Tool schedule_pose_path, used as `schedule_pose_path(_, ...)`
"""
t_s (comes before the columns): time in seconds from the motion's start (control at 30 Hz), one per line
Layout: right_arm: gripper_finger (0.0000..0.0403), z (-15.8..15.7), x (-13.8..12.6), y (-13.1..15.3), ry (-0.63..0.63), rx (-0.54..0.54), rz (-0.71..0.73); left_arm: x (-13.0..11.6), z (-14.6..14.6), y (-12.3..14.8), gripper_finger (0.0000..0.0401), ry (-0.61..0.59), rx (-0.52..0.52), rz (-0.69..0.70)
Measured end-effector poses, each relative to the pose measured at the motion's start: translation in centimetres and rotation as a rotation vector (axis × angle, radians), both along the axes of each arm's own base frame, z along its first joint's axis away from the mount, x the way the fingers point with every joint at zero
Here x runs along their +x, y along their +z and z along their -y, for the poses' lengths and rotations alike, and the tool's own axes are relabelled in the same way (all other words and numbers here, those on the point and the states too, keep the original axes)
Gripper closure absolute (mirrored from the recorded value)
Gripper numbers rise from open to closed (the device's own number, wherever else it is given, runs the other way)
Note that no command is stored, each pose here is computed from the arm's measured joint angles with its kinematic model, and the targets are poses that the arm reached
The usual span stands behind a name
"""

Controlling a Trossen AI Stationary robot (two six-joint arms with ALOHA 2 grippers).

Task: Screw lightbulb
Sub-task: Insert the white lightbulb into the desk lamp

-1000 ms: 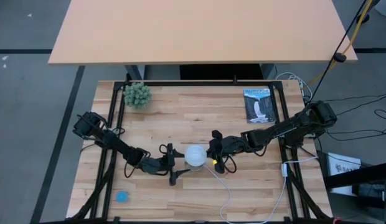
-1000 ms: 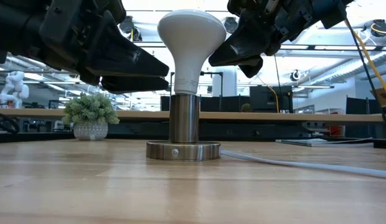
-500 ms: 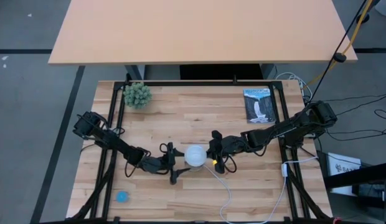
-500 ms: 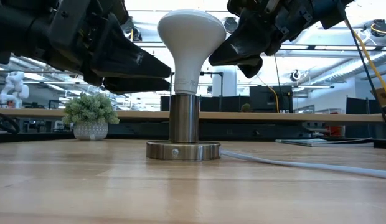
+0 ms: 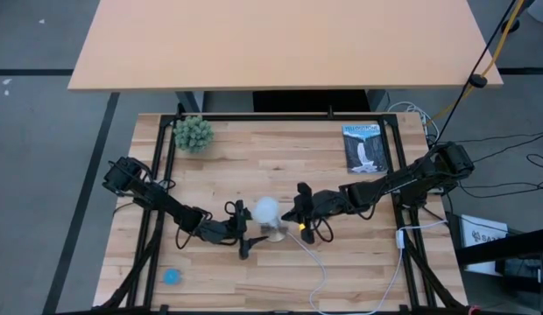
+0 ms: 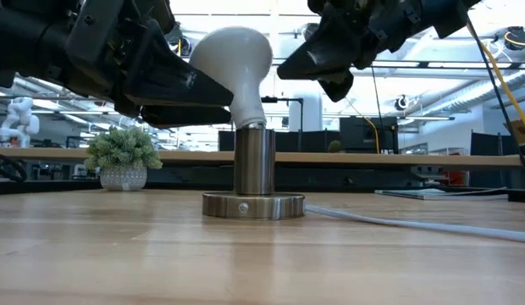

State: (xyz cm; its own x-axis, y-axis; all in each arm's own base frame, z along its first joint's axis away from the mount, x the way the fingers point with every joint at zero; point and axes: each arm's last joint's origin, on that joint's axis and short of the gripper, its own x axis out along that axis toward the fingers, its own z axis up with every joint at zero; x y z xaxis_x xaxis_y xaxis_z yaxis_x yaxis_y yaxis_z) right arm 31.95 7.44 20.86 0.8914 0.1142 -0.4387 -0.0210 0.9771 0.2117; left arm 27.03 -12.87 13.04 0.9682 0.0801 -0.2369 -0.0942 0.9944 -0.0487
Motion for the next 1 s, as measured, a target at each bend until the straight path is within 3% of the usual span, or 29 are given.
schedule_pose_path(0.77, 0.0403, 0.5, -0.6, -1.1, -0.018, -0.035, -0.133, 0.4, -0.6, 0.4, 0.0098, 0.036, -0.012, 0.036)
schedule_pose_path(0.87, 0.0403, 1.2, -0.5, -1.2, -0.037, -0.042, -0.145, 0.3, -0.8, 0.4, 0.0098, 0.102, 0.004, 0.044)
schedule_pose_path(1.0, 0.0403, 2.7, -0.5, -1.6, -0.121, 0.018, -0.198, 0.1, -1.2, 0.4, 0.0098, 0.276, 0.016, 0.069)
